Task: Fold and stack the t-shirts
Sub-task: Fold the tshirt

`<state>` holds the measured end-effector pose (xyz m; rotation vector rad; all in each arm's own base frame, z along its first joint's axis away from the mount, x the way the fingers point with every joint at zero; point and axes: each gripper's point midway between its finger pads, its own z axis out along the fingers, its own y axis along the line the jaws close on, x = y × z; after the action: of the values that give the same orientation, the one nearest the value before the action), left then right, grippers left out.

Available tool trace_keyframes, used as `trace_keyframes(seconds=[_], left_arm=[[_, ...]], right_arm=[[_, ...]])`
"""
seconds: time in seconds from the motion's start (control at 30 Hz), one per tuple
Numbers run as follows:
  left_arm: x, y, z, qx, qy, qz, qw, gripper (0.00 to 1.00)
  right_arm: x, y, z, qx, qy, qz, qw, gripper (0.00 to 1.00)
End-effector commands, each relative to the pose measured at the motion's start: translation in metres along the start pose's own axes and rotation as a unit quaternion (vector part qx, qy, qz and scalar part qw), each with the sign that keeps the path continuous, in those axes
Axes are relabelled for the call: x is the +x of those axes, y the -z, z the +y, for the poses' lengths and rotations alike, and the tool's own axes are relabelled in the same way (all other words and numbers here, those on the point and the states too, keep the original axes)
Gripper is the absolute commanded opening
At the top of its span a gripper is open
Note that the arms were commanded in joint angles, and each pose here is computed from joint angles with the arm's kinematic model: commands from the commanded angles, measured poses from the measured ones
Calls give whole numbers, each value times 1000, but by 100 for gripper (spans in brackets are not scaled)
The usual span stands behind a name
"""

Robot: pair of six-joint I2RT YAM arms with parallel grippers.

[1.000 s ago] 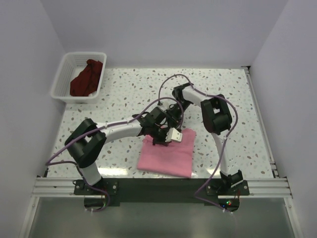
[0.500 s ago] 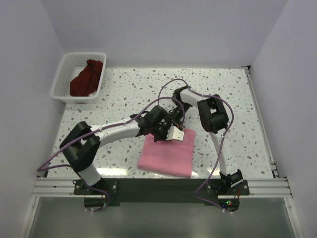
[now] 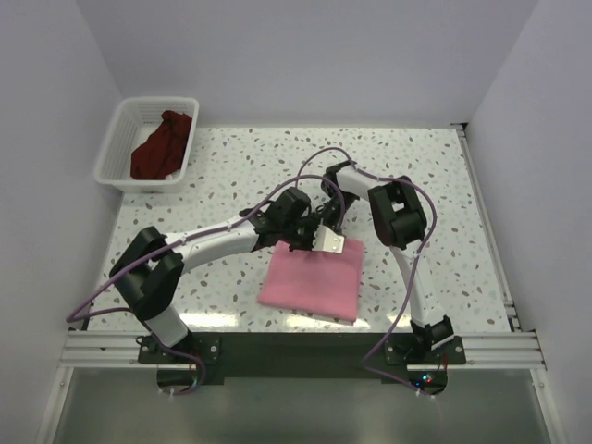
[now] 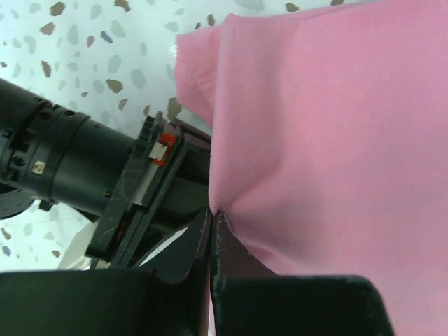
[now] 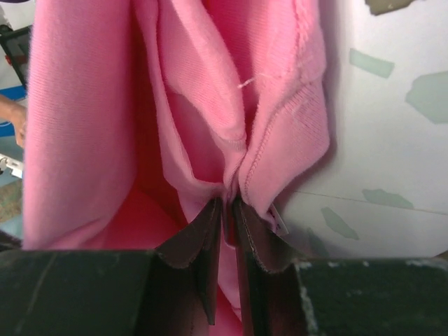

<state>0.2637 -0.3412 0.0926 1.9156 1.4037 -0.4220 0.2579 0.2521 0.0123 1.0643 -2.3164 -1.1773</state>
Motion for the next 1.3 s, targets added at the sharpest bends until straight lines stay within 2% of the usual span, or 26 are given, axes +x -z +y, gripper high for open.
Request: trace_keyframes(seconds=[0.0,0.23,0.4,0.47,0.5,0.6,0.63,0.8,1.03,1.1,1.27], left_arm=[[-26,15,55,-86,-46,-32,995,0],[-22,13,68,-117,-60,-36,991,0],[-7,4,62,-119,-66,-20,991,1],[-1,4,63,-125,-64,-7,990,11],[2,5,64,-129,-63,-2,990,24],[5,18,59,-125,-53,5,991,43],[4,22,57,-121,-47,4,992,45],[-8,55,41,-72,27,-41,996,50],[21,73,18,26,170,-62,983,50],[35,74,22,37,210,-59,975,50],[48,68,42,65,263,-76,959,49]], right_arm=[[7,-14,-32,26,32,24,999,19],[8,-13,-31,22,33,26,999,19],[8,-10,-29,24,32,28,999,22],[5,-2,-28,37,37,28,998,24],[3,3,-28,48,40,26,998,26],[0,22,-30,93,50,31,994,34],[-1,29,-28,107,56,30,992,36],[-8,64,-32,194,83,45,976,47],[-20,124,-23,300,118,49,945,59],[-19,141,-20,323,125,46,937,60],[2,164,-23,329,95,41,939,66]])
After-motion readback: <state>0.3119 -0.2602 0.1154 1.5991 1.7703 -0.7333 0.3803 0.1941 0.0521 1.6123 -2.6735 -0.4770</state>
